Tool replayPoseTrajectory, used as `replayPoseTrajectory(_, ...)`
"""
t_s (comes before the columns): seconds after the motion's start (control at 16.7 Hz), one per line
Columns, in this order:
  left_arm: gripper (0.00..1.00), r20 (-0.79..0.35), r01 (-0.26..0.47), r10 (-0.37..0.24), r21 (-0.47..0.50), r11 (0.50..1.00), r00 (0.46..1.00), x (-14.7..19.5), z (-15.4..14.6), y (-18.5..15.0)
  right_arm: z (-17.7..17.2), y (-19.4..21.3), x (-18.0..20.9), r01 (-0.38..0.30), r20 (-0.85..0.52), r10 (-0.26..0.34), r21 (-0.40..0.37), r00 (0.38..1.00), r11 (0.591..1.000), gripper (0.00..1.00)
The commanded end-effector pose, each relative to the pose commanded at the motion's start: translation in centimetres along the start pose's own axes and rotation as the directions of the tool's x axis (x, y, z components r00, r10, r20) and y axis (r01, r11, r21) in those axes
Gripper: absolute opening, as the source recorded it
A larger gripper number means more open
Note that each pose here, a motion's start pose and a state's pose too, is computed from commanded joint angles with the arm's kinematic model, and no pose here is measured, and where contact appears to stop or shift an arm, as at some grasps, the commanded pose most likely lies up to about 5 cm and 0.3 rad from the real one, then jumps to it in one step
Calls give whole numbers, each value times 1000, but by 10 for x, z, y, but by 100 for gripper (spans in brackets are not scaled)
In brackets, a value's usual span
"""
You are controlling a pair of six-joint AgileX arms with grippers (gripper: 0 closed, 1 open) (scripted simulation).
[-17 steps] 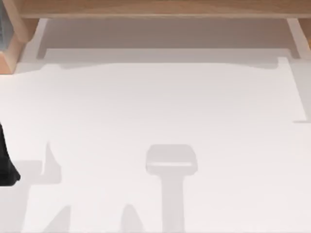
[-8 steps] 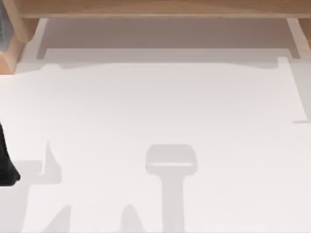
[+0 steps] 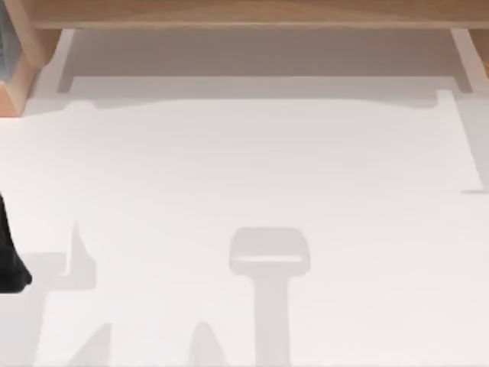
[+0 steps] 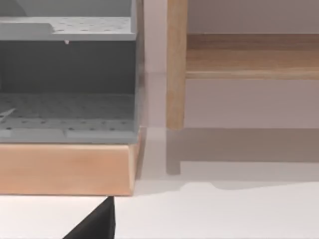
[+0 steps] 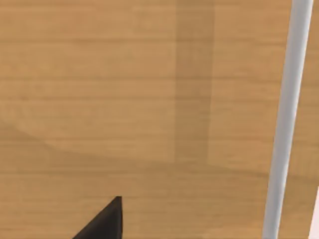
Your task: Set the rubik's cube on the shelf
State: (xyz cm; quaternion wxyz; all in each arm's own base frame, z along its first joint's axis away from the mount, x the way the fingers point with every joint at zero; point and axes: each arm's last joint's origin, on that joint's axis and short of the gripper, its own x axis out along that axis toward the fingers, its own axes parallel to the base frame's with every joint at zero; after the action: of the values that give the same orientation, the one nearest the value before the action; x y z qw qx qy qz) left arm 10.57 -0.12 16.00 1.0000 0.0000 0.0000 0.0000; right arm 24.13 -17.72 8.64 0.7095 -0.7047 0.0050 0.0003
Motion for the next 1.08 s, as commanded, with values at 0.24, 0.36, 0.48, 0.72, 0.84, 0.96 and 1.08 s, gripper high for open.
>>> replayPoseTrajectory(0.24, 100, 0, 0, 0, 0, 1000, 1000, 0, 0, 0, 0, 0, -4, 1, 1, -1, 0, 1000, 1000, 100)
replayPoseTrajectory(0.36, 100, 0, 0, 0, 0, 1000, 1000, 0, 0, 0, 0, 0, -14, 1, 1, -1, -1, 1000, 1000, 100)
replayPoseTrajectory(0.48, 100, 0, 0, 0, 0, 1000, 1000, 0, 0, 0, 0, 0, -19, 1, 1, -1, -1, 1000, 1000, 100)
replayPoseTrajectory(0.72, 100, 0, 0, 0, 0, 1000, 1000, 0, 0, 0, 1, 1, -18, -2, 4, 2, 2, 1000, 1000, 100)
replayPoseTrajectory(0.84, 100, 0, 0, 0, 0, 1000, 1000, 0, 0, 0, -8, 0, -17, -3, -33, 4, 21, 999, 1000, 100)
replayPoseTrajectory(0.96, 100, 0, 0, 0, 0, 1000, 1000, 0, 0, 0, -26, -3, -15, -6, -112, 14, 70, 994, 998, 100)
replayPoseTrajectory(1.08, 100, 0, 0, 0, 0, 1000, 1000, 0, 0, 0, -53, -7, -11, -4, -214, 37, 153, 976, 988, 100)
